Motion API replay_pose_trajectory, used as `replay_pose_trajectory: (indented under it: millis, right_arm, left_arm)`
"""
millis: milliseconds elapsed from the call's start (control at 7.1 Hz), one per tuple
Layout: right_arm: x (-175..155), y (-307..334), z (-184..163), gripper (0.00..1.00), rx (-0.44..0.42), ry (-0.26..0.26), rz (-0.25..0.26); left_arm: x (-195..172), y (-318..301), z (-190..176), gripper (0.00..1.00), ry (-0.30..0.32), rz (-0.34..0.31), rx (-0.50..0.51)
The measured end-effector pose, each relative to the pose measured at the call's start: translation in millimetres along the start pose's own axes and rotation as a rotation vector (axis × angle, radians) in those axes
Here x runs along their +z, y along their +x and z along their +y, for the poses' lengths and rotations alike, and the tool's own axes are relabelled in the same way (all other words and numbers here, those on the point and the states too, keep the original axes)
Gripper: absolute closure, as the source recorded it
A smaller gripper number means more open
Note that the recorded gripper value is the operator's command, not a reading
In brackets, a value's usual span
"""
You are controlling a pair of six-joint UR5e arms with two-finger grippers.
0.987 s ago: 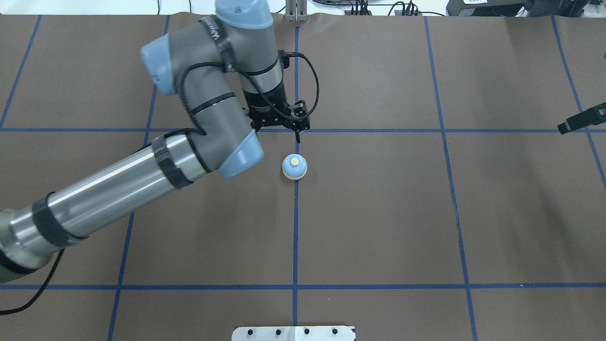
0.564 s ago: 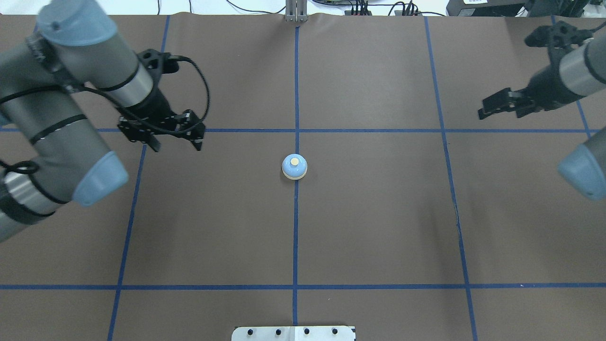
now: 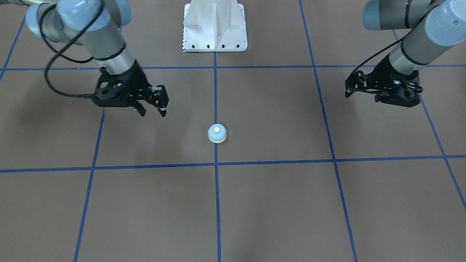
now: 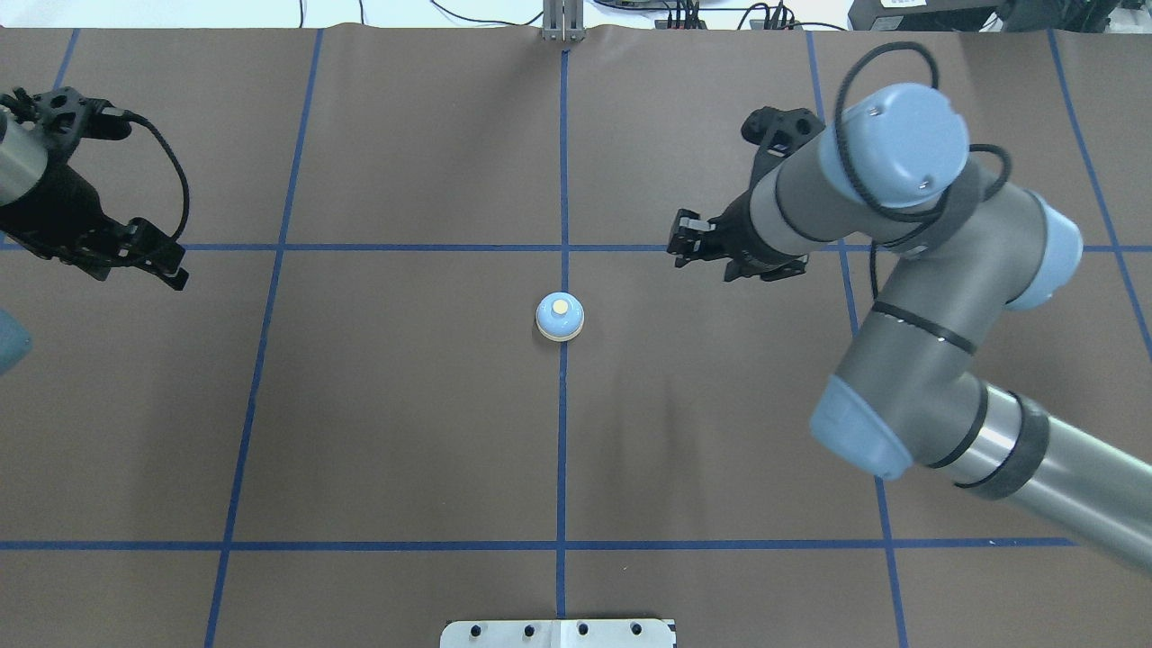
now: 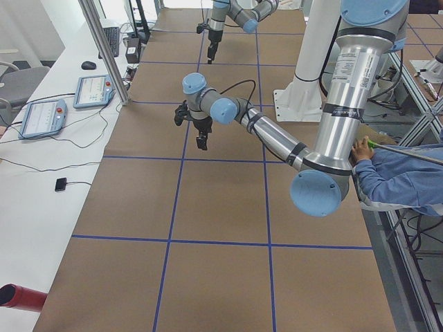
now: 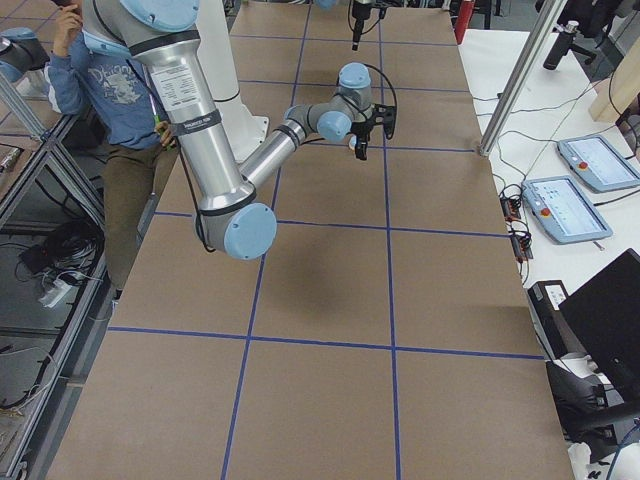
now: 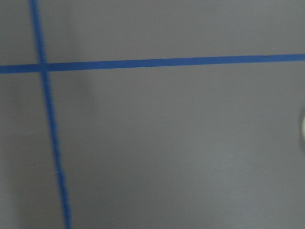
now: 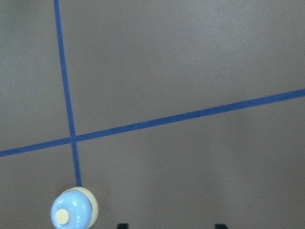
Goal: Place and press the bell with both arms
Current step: 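Move the right gripper above the bell and lower onto its top, then press down on the bell button with the right gripper, then lift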
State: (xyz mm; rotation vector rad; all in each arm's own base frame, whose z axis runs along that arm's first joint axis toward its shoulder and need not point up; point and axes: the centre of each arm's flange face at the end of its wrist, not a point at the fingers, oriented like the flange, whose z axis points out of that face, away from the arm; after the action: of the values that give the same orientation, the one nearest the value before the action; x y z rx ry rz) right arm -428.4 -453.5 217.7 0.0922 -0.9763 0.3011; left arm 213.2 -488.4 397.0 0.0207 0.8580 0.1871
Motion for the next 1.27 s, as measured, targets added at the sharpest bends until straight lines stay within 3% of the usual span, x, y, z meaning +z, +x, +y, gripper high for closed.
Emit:
replay_pose_trajectory:
  millis: [282, 564, 987, 1268]
  right_arm:
    - [14, -56, 44, 1.0, 0.019, -0.015, 0.009]
    - [35, -102, 62, 1.0, 0.04, -0.04, 0.036]
    - [79, -159, 57, 1.0, 0.047, -0.053, 0.117]
    - [97, -163, 52, 1.0, 0.013, -0.059, 0.152]
  left_arm:
    - [-2, -33, 9, 0.01, -0.002, -0.02, 0.02]
    - [-1, -45, 14, 0.01, -0.005, -0.027, 0.012]
    - [-3, -51, 15, 0.01, -0.004, -0.031, 0.001]
    - [-7, -52, 15, 0.01, 0.003, -0.029, 0.001]
